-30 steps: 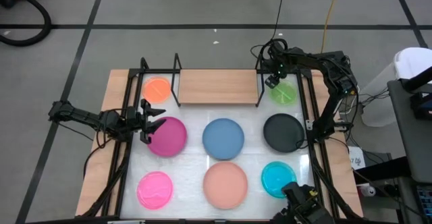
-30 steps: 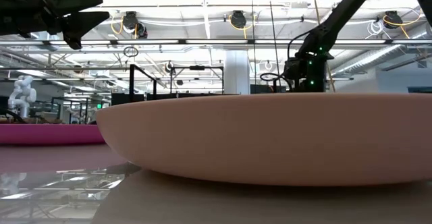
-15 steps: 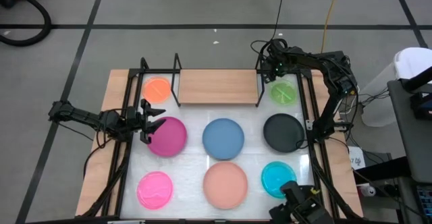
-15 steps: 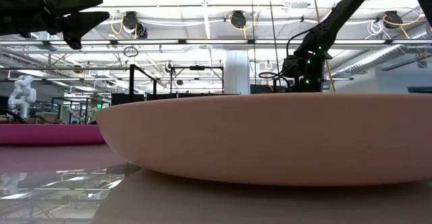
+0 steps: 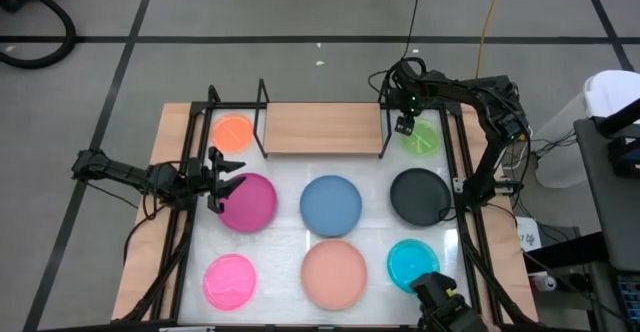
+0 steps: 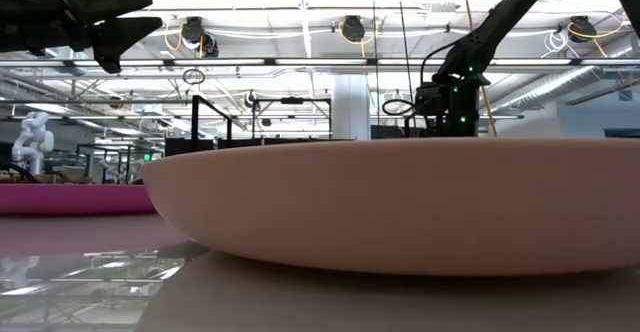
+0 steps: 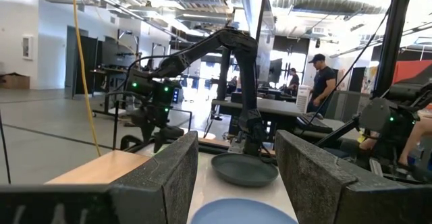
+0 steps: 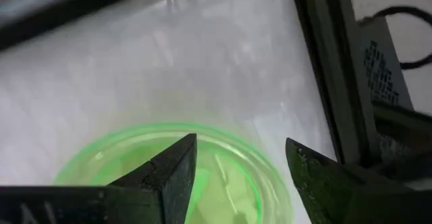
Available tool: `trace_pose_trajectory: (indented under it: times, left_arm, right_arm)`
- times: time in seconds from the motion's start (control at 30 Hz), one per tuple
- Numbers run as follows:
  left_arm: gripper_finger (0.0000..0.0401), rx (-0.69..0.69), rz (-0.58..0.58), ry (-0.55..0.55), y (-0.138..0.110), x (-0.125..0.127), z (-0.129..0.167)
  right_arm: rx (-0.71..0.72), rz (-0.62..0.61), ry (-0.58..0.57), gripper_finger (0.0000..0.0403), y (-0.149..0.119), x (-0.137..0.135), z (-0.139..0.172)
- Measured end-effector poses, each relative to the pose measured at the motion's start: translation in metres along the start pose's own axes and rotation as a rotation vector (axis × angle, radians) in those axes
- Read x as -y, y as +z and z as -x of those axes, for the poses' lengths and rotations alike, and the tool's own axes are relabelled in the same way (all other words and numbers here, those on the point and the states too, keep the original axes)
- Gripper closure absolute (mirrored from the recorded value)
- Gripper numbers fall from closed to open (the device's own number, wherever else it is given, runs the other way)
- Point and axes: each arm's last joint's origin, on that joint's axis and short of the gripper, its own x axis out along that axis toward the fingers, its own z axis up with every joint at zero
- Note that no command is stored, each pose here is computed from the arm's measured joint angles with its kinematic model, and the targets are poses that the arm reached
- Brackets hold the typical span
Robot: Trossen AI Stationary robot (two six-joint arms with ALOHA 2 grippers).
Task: Place and stack plates onto a shelf
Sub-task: Put the green plate on the shelf
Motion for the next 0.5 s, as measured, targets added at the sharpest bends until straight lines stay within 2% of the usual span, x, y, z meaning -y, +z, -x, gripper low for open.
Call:
trace_pose_trajectory:
  times: [0.1,0.27,0.5]
  left_arm:
    - [0.0199,0.0,0.0,0.0,0.0,0.0,0.0]
    - [0.0199,-0.001,0.0,0.0,0.0,0.0,0.0]
    - [0.0199,0.0,0.0,0.0,0.0,0.0,0.0]
  right_arm:
    - [-0.028,-0.021,0.015,0.0198,-0.004,0.0,0.0]
    - [-0.086,-0.052,-0.039,0.0219,-0.01,0.006,0.0]
    - [-0.081,-0.287,-0.059,0.0244,-0.024,0.025,-0.001]
